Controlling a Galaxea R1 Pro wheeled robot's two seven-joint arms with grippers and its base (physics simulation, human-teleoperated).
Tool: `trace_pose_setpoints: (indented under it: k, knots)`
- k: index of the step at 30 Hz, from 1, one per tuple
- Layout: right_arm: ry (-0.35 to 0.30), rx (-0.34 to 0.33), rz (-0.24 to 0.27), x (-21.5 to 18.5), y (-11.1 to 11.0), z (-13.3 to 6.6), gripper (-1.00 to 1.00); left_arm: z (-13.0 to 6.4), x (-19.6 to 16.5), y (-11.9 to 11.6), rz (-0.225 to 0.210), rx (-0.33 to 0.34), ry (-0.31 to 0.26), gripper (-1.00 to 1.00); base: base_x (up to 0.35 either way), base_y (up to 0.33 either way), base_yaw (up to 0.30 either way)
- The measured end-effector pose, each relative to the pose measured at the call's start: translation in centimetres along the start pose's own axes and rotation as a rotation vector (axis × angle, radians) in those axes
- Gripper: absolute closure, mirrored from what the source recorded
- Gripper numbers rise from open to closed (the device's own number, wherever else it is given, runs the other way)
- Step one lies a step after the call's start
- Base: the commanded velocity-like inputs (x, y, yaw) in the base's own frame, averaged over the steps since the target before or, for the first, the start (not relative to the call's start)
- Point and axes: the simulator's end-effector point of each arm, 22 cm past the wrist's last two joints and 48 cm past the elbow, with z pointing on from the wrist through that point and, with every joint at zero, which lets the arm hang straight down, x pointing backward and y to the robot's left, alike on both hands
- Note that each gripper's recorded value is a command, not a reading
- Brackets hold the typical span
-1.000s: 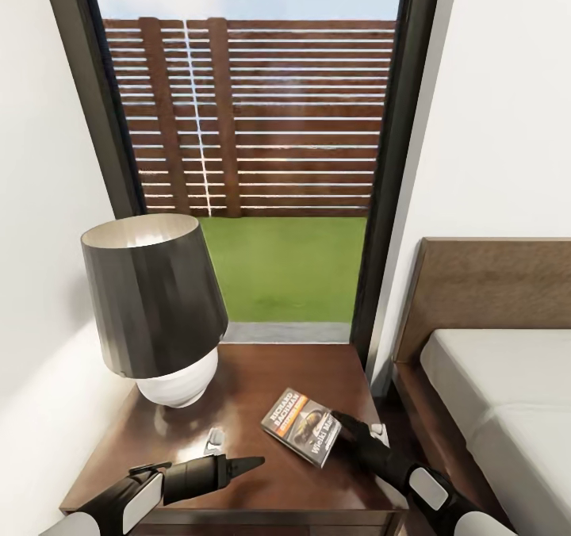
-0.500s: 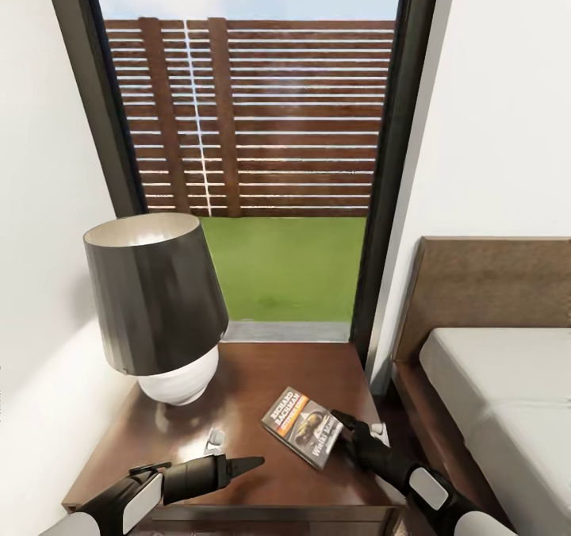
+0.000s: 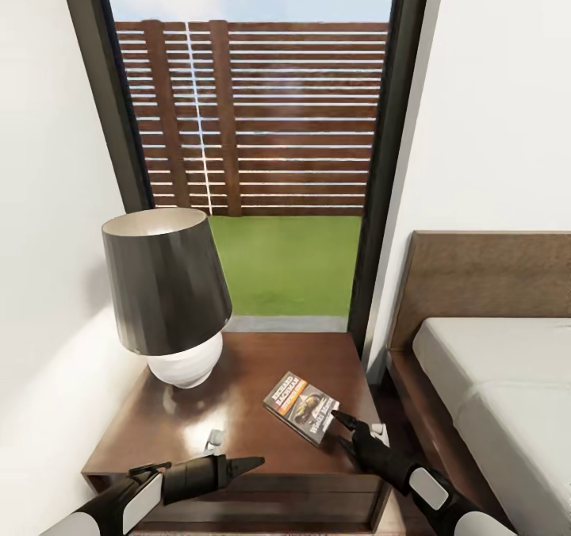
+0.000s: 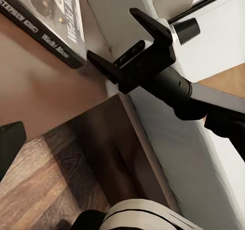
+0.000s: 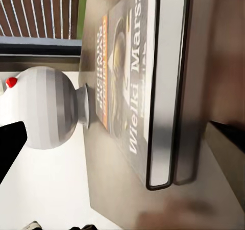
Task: In the bedroom, move the book from the bed onto either nightstand, and place the two sandals side by side next to the bed.
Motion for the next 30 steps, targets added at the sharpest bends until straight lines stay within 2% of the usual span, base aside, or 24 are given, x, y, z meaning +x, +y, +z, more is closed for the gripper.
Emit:
trace_pose_setpoints:
  k: [7,14,30]
  knots:
    - [0.0,0.0,0.001,0.0,0.0,0.0,-1.0,0.0,0.0,0.0,0.0,0.0,0.0,-1.0,0.0,0.0,0.0]
    - [0.006,0.004,-0.016,-0.2,1.3,-0.2,-1.0,-0.1,-1.0,-1.1,0.007,0.001,-0.002,-1.0,0.0,0.0,0.0]
    - [0.004,0.002,-0.018,-1.1,4.9,-0.5,-1.0,-0.4,-3.5,-3.9,0.006,0.001,0.0,-1.0,0.0,0.0,0.0]
